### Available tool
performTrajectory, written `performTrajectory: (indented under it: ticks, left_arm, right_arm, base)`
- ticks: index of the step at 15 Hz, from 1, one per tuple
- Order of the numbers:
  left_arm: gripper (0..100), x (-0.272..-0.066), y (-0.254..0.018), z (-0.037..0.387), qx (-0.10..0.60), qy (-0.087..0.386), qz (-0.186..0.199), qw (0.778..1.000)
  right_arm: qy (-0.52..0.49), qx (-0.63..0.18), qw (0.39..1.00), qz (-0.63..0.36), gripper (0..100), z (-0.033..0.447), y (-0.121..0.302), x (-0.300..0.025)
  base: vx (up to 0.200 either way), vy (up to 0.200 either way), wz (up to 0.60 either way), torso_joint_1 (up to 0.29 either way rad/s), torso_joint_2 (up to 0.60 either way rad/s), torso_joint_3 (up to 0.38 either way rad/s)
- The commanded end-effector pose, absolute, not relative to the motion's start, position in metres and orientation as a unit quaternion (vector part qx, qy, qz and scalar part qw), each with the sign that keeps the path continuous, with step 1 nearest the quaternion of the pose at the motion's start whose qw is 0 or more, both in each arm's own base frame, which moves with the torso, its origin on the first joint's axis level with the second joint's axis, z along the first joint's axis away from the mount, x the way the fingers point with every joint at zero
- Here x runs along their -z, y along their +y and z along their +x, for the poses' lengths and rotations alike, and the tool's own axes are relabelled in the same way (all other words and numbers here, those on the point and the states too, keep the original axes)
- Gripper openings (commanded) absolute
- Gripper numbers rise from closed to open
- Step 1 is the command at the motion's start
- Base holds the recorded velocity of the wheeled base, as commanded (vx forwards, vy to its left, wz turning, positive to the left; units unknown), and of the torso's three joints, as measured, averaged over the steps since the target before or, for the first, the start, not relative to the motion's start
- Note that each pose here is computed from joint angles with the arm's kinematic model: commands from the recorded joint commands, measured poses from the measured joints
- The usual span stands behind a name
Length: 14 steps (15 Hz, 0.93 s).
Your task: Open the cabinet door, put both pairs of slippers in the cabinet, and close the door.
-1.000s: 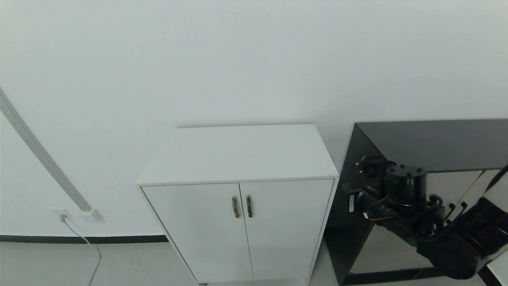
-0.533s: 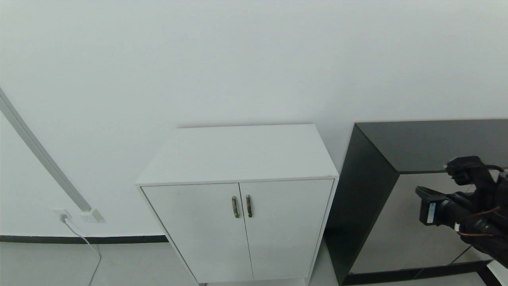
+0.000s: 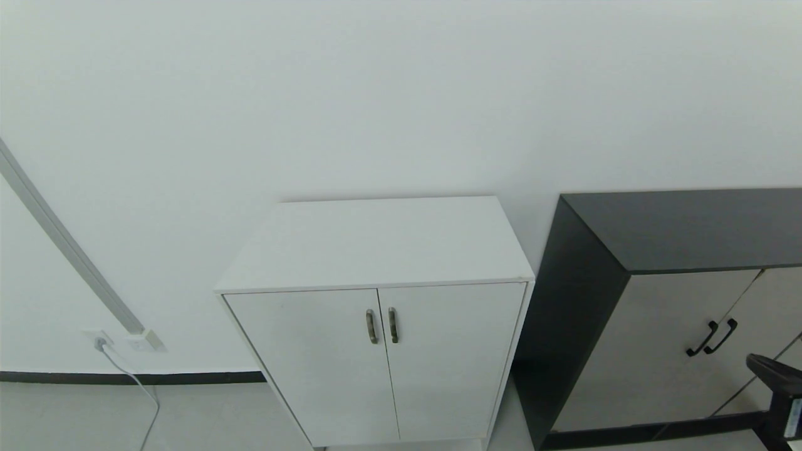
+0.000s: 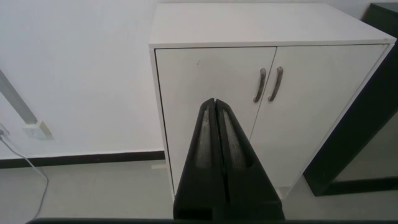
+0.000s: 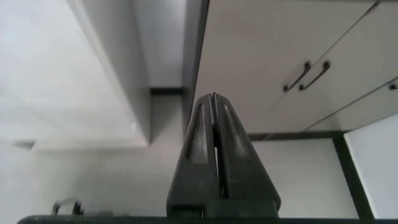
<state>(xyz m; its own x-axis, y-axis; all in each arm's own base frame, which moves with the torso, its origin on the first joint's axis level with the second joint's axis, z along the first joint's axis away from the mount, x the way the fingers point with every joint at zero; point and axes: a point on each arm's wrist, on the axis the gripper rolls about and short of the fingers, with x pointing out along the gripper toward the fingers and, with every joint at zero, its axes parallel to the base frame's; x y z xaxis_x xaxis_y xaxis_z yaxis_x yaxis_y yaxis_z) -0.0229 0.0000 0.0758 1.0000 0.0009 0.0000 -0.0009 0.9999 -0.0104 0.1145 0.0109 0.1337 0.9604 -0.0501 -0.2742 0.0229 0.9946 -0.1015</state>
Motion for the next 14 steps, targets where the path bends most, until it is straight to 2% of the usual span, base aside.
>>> performTrajectory:
  ticks: [1, 6, 14]
  left_arm:
    - [0, -0.076, 0.000, -0.023, 0.000, 0.000, -0.005, 1.000]
    - [0, -0.076, 0.000, -0.023, 0.000, 0.000, -0.005, 1.000]
    - [0, -0.076, 0.000, -0.023, 0.000, 0.000, -0.005, 1.000]
  right_arm:
    - [0.111, -0.005, 0.993, -0.041, 0, 0.068, 0.006, -0.138]
    - [0.147, -0.044, 0.987, -0.035, 0, 0.025, 0.002, -0.107]
    - [0.177, -0.071, 0.981, -0.034, 0, 0.011, 0.002, -0.083]
  base:
    - [0.000, 0.000, 0.00, 0.000, 0.00, 0.000]
    - [0.000, 0.000, 0.00, 0.000, 0.00, 0.000]
    - [0.000, 0.000, 0.00, 0.000, 0.00, 0.000]
